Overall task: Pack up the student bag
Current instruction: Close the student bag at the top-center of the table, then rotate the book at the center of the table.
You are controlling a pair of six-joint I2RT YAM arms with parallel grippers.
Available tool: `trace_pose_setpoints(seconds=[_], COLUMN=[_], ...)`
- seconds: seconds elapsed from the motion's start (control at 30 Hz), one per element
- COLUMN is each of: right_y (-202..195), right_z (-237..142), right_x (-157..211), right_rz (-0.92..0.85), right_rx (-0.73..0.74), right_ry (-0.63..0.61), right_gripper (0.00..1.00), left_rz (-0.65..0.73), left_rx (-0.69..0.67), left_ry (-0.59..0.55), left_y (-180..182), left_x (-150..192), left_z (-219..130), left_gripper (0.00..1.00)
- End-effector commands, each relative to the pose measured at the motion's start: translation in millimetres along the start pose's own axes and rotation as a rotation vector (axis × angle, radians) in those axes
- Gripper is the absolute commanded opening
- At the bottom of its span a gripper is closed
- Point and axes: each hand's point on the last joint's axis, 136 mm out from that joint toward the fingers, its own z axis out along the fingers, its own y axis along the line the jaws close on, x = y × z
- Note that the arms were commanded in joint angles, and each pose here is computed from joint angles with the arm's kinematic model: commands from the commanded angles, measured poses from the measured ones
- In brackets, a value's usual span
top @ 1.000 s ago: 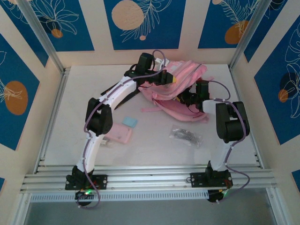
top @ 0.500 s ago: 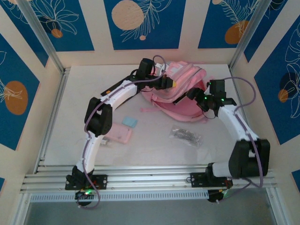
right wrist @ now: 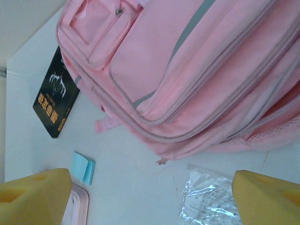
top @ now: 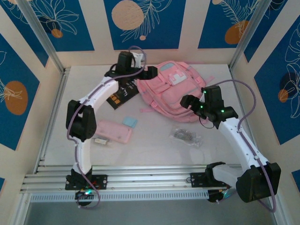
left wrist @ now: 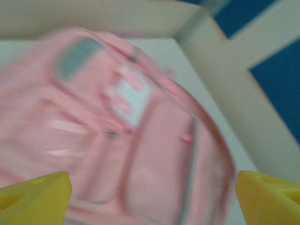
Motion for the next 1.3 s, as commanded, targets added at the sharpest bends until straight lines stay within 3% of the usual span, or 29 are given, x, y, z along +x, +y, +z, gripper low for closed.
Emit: trace_pose_setpoints(seconds=[0.0, 0.27, 0.53, 0.87, 1.27], right_y=[4, 17, 21, 27, 62], right_z=[8, 21, 30, 33, 58], right_x=[9, 22, 31, 28, 20], right_rz=[-0.035, -0.085, -0.098, -0.099, -0.099], right_rx=[0.007, -0.005, -0.004, -0.021, -0.120], right_ry=[0.017, 0.061, 0.098, 0.086, 0.089], right_gripper=[0.89, 0.89, 0.89, 0.89, 0.89], left_rz=[0.040, -0.106, -0.157, -0.197, -0.122], left_rx=[-0.304, -0.556, -0.735, -0.756, -0.767], left_ry=[0.011, 0.094, 0.199, 0.386, 0.514], left_y=[88, 220, 289, 296, 258], left_x=[-1, 12, 30, 82, 158], left_z=[-21, -36, -39, -42, -66], left_gripper=[0.91, 0.91, 0.91, 0.85, 0.77])
